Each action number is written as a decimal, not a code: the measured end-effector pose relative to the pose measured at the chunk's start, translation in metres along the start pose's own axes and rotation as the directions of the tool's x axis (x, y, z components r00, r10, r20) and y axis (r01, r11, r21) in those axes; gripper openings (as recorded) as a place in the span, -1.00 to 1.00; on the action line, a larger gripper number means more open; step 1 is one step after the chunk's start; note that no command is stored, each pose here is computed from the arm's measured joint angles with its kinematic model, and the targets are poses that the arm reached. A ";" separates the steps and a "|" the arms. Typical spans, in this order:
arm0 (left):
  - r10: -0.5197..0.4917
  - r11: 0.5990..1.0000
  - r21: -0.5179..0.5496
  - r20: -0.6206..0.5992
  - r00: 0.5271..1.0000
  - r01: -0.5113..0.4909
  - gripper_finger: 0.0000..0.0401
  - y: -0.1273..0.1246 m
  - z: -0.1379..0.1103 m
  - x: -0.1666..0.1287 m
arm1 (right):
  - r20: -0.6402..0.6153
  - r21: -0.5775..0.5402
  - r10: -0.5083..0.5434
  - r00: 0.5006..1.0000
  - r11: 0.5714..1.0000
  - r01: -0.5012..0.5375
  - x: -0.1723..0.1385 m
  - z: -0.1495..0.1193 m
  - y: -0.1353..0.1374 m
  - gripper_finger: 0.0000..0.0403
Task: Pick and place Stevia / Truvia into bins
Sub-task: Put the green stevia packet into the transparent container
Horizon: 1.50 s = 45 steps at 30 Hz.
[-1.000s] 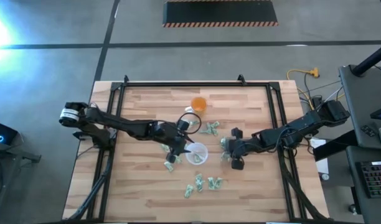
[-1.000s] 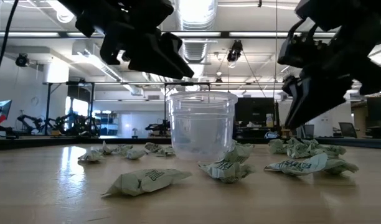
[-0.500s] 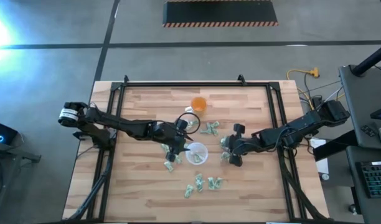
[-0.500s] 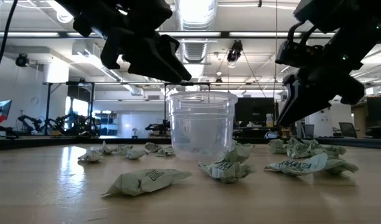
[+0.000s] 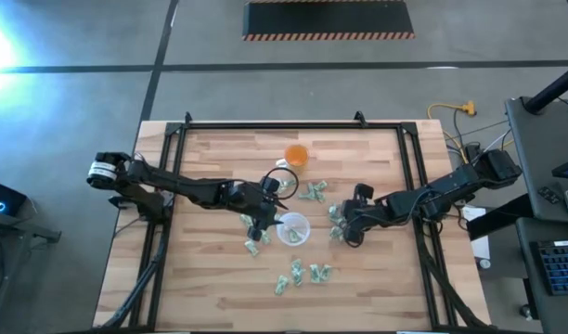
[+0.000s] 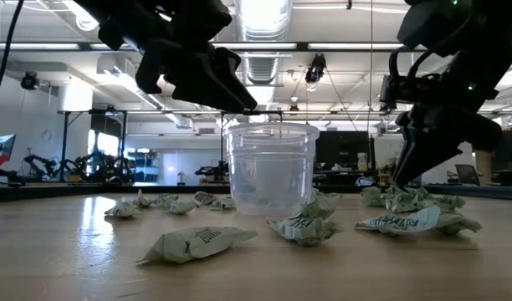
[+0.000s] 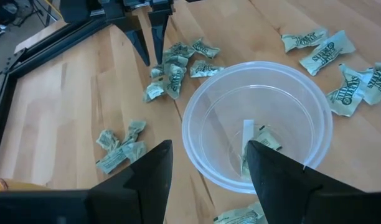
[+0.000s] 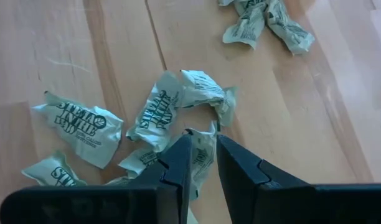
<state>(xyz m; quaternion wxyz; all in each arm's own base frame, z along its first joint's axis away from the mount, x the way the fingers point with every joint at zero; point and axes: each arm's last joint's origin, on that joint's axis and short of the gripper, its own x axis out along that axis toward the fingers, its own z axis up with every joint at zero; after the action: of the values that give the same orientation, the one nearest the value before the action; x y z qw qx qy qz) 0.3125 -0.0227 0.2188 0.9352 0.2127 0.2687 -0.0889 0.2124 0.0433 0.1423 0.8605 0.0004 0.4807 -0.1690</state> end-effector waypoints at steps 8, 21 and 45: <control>0.000 1.000 0.000 0.000 1.000 0.000 -0.05 0.000 0.000 0.000 | -0.012 -0.022 -0.010 1.000 1.000 0.010 0.003 -0.004 0.000 -0.67; -0.001 1.000 -0.001 0.001 1.000 0.001 -0.05 0.000 0.000 0.000 | -0.047 -0.045 -0.074 0.996 0.996 0.072 0.026 -0.009 0.007 -0.68; -0.001 1.000 -0.001 0.000 1.000 0.001 -0.05 0.000 0.000 0.000 | 0.032 -0.024 -0.131 0.991 0.991 0.132 0.017 -0.002 0.003 -0.95</control>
<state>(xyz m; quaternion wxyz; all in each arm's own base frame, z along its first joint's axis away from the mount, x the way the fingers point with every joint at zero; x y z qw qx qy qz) 0.3124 -0.0227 0.2186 0.9353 0.2120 0.2688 -0.0893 0.2202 0.0417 0.1265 0.8545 -0.0452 0.4688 -0.2190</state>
